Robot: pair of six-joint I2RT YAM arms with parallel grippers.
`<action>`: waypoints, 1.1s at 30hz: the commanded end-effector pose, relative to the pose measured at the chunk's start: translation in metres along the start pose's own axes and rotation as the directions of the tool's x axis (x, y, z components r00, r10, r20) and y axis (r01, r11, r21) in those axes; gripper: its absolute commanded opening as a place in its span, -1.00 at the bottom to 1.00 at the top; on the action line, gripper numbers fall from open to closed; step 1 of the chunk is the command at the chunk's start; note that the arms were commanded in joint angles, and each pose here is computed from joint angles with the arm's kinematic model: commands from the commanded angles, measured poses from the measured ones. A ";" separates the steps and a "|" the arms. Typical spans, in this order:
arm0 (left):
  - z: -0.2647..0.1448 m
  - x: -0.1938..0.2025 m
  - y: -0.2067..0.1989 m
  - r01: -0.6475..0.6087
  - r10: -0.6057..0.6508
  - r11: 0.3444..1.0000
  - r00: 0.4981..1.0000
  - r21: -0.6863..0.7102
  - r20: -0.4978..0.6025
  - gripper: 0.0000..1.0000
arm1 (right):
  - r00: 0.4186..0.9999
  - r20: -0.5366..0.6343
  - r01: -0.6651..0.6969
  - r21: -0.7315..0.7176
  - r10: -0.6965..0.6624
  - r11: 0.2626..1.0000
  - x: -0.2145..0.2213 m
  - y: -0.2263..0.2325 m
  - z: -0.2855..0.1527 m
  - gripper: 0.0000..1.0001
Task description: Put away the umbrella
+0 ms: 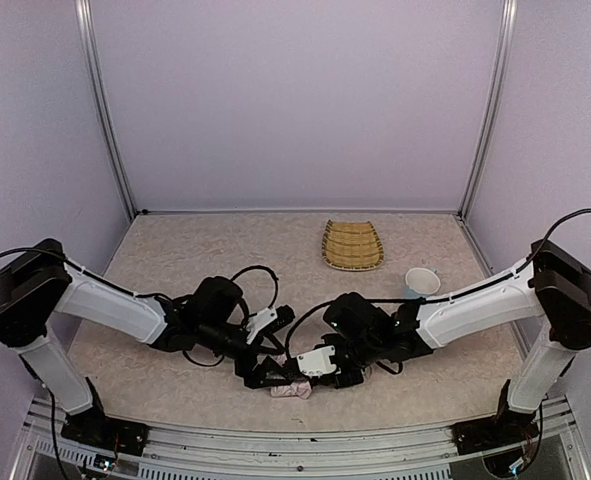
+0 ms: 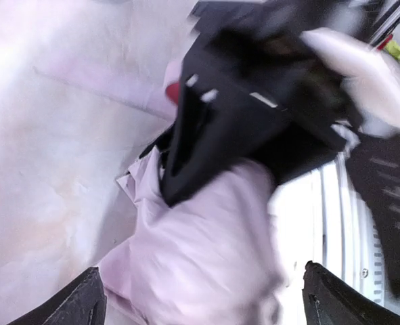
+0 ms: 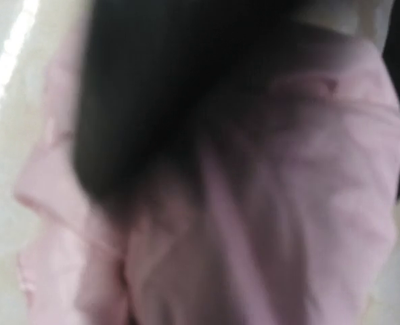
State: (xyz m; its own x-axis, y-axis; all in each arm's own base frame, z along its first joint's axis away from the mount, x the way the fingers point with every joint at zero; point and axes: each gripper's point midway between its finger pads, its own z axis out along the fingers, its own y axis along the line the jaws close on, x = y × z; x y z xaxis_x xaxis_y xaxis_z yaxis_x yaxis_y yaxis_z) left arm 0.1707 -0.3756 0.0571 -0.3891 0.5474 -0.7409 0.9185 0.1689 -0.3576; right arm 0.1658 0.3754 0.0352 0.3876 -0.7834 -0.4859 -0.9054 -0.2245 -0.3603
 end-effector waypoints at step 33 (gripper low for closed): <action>0.031 0.026 0.000 -0.527 0.452 0.750 0.850 -0.401 -0.271 0.76 | 0.873 -0.166 -0.466 -0.563 0.458 0.683 0.011 0.026 0.009 -0.43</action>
State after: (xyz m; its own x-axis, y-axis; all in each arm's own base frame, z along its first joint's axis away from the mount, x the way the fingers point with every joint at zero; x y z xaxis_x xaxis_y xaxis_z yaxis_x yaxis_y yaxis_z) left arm 0.1493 -0.3837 0.0319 0.1673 0.7587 -0.6296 0.9088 0.1289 0.3968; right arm 0.1423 0.3623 0.0267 -0.0958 -0.8898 -0.4462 -0.8793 -0.1344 0.4569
